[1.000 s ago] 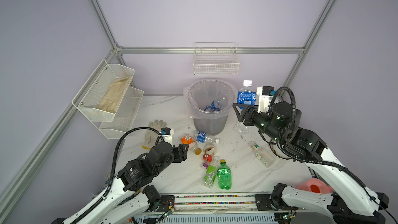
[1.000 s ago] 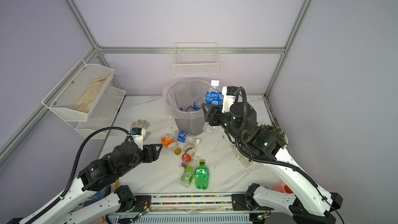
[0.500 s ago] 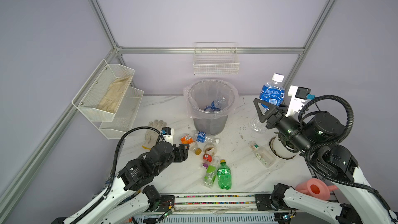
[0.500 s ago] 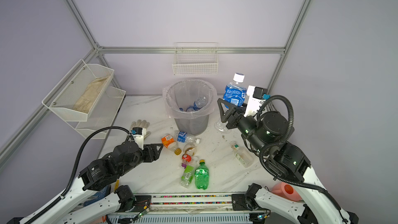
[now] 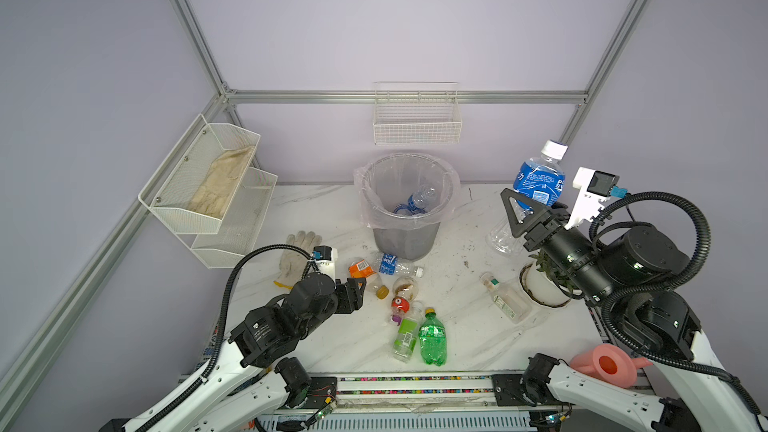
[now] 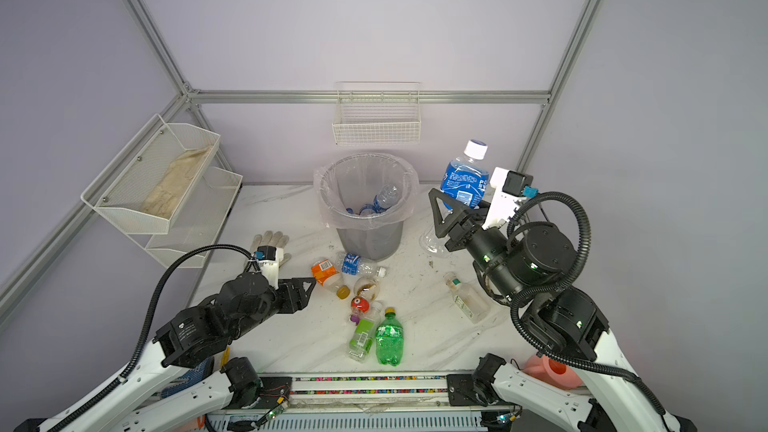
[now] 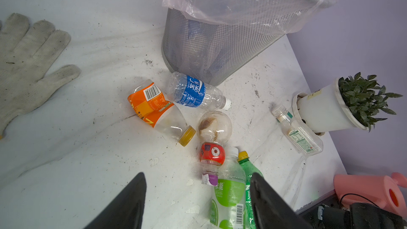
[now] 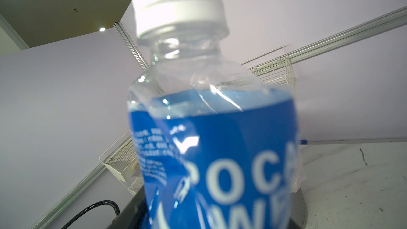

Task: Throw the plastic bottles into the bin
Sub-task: 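Lift the Pocari Sweat bottle with the right gripper and carry it over the bin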

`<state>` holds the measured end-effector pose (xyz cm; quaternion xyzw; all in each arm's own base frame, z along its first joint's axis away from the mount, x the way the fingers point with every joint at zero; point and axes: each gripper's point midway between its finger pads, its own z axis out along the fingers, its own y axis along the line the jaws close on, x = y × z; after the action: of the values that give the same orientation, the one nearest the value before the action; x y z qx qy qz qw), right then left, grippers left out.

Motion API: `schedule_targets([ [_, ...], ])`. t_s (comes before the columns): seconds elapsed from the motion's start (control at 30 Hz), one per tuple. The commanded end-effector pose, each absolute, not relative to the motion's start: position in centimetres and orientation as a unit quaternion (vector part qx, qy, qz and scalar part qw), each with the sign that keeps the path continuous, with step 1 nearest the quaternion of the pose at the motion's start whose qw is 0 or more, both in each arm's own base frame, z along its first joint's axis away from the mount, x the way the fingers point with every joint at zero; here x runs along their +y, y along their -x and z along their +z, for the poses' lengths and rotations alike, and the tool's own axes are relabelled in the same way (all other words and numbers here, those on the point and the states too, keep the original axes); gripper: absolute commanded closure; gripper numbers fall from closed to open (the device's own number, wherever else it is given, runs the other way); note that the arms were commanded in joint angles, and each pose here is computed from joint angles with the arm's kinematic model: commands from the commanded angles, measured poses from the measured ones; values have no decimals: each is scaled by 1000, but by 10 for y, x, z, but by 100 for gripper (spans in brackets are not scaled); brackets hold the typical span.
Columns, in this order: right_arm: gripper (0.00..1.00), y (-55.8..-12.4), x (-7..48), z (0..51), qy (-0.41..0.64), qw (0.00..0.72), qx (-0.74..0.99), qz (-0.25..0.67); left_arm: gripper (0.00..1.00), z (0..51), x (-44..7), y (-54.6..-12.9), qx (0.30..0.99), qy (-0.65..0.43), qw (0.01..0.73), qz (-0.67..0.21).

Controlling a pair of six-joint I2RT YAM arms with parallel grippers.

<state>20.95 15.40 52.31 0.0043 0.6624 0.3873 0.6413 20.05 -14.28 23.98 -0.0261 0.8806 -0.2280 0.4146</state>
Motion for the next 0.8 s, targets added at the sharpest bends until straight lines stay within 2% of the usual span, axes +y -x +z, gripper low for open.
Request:
schedule_targets([
  [0.0, 90, -210, 152, 530, -7, 654, 651, 385, 27, 232, -147, -200, 881, 27, 410, -236],
  [0.3, 89, -220, 162, 530, -4, 651, 658, 379, 27, 229, -148, -199, 881, 27, 408, -237],
  [0.6, 86, -246, 197, 533, 21, 645, 669, 368, 27, 225, -147, -196, 881, 27, 406, -241],
  [0.77, 78, -270, 216, 536, 24, 649, 677, 347, 27, 223, -145, -194, 880, 32, 406, -245],
])
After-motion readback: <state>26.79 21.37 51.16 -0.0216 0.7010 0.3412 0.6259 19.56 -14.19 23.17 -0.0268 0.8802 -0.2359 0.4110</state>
